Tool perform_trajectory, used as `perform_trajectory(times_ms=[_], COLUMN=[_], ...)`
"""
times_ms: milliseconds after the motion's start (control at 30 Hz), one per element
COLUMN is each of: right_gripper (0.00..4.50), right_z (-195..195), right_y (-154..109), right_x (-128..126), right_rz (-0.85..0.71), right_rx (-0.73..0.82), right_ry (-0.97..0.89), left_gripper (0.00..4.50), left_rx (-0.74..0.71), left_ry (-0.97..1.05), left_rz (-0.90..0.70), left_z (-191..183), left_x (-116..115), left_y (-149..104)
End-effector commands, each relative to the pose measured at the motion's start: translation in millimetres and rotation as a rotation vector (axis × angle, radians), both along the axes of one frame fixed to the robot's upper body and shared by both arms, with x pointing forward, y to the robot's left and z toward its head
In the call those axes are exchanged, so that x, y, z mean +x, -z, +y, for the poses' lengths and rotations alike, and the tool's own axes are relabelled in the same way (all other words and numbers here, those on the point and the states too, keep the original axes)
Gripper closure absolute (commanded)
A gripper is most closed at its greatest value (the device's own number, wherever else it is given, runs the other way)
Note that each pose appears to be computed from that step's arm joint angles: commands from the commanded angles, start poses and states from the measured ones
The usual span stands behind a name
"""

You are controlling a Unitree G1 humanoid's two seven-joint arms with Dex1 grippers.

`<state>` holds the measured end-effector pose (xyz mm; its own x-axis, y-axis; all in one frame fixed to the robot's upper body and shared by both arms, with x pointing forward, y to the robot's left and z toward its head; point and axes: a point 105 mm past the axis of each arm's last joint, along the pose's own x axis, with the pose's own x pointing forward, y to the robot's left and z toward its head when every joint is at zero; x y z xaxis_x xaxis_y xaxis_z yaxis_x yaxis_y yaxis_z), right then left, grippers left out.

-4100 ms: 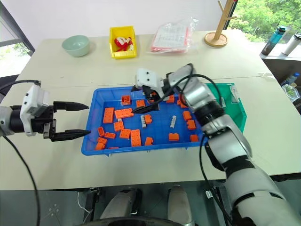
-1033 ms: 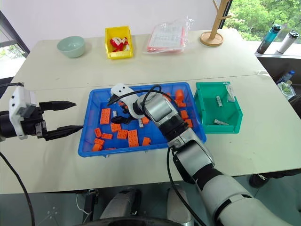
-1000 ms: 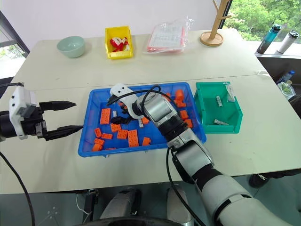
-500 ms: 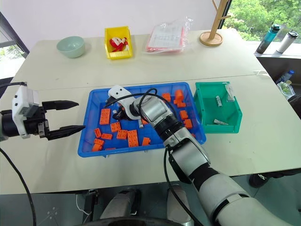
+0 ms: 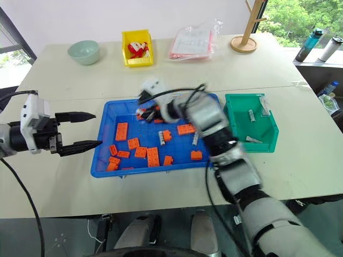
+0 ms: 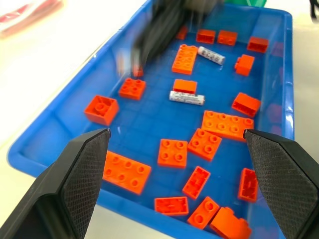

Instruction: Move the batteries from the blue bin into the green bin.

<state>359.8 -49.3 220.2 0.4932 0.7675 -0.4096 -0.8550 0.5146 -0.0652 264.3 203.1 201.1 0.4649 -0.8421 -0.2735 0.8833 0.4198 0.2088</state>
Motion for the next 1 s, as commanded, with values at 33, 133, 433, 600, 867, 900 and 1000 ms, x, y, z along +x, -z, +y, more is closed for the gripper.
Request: perform_trajectory(times_ms=[33,133,433,600,867,900,1000], right_gripper=[4.46,4.46,4.46,2.59,1.64,1.64,1.36], right_z=[-58,-122,-214,-233,-152,-135,-80], right_y=[-27,-33,-10,3,-50,-52,-48], right_x=[-8,-14,-42,-43,-27,-26,-23], right_rz=[-0.07,-0.088,-0.038,-0.053,-0.344,-0.354,-0.314], right_rx=[0.014,-0.041,-0.146,-0.225,-0.19,-0.174,-0.122], right_ry=[0.129,0.315,0.614,0.662,0.209,0.126,-0.112], left_gripper=[0.0,0.0,0.0,0.0,0.0,0.0,0.0], left_rx=[-0.012,-0.023,-0.036,-0.032,-0.026,-0.024,-0.019], left_ry=[0.052,0.082,0.144,0.16,0.17,0.173,0.181], left_rz=[-0.031,-0.03,-0.042,-0.05,-0.051,-0.05,-0.052], left_z=[-13,-21,-35,-37,-38,-39,-41], left_x=[0,3,19,22,19,19,19], left_y=[-5,-4,-6,-7,-6,-6,-8])
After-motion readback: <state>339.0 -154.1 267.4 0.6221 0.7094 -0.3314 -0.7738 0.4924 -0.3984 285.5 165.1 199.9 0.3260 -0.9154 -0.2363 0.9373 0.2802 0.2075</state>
